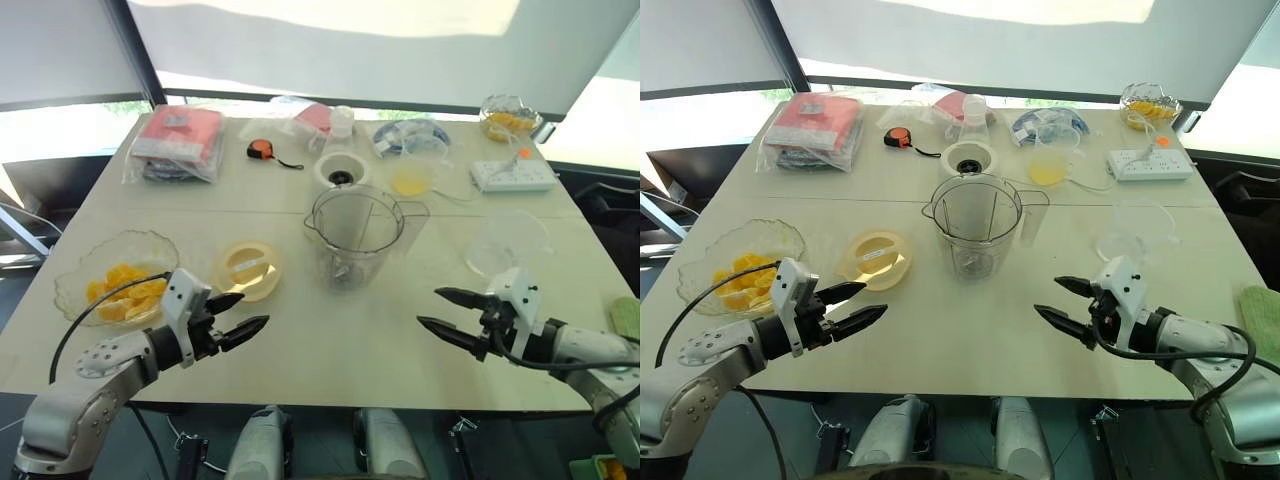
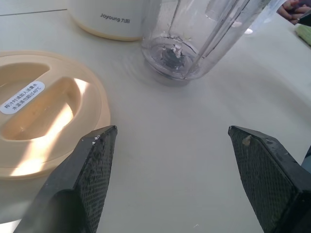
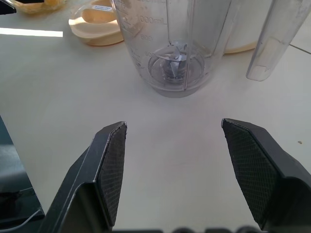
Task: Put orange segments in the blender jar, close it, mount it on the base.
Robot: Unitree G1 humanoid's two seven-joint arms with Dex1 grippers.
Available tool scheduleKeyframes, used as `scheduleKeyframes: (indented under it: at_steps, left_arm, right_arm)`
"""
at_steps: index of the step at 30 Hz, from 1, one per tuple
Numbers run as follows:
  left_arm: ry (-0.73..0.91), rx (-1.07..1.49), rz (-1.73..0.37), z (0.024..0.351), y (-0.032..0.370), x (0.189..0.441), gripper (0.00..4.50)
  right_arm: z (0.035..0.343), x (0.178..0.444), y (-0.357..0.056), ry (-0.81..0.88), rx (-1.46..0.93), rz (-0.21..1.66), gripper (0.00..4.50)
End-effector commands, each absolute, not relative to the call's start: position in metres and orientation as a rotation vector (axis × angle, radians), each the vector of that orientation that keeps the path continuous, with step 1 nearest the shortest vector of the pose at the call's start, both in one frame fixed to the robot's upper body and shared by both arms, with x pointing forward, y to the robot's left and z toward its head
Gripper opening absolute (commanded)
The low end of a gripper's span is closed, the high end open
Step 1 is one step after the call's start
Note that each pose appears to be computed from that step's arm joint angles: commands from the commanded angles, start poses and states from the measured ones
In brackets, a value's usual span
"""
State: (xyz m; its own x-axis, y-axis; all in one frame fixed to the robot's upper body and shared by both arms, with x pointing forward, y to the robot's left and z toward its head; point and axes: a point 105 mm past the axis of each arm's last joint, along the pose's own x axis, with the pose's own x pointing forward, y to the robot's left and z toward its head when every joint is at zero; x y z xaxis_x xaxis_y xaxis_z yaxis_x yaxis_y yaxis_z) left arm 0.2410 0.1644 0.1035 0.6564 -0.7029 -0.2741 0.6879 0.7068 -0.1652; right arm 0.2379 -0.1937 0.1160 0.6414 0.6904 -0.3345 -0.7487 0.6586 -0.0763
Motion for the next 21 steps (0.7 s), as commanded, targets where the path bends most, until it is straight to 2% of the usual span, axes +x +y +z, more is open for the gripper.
scheduleKeyframes:
  at_steps: [1, 6, 9, 15, 21]
  left_arm:
    - [0.257, -0.026, -0.752, 0.125, 0.167, 0.249, 3.82]
    - [0.205, 0.037, -0.467, 0.158, 0.207, 0.280, 3.82]
    - [0.266, 0.047, -0.279, 0.173, 0.240, 0.295, 3.82]
    - [0.388, -0.078, 0.162, 0.192, 0.301, 0.316, 3.82]
    - [0.444, -0.220, 0.469, 0.185, 0.328, 0.313, 3.82]
  right_arm:
    - [0.126, 0.233, -0.187, 0.261, -0.247, 0.872, 3.26]
    - [0.140, 0.201, -0.166, 0.322, -0.295, 1.096, 3.26]
    - [0.147, 0.192, -0.157, 0.342, -0.317, 1.176, 3.26]
    - [0.158, 0.200, -0.146, 0.313, -0.341, 1.234, 3.26]
    - [0.160, 0.209, -0.148, 0.303, -0.327, 1.202, 3.26]
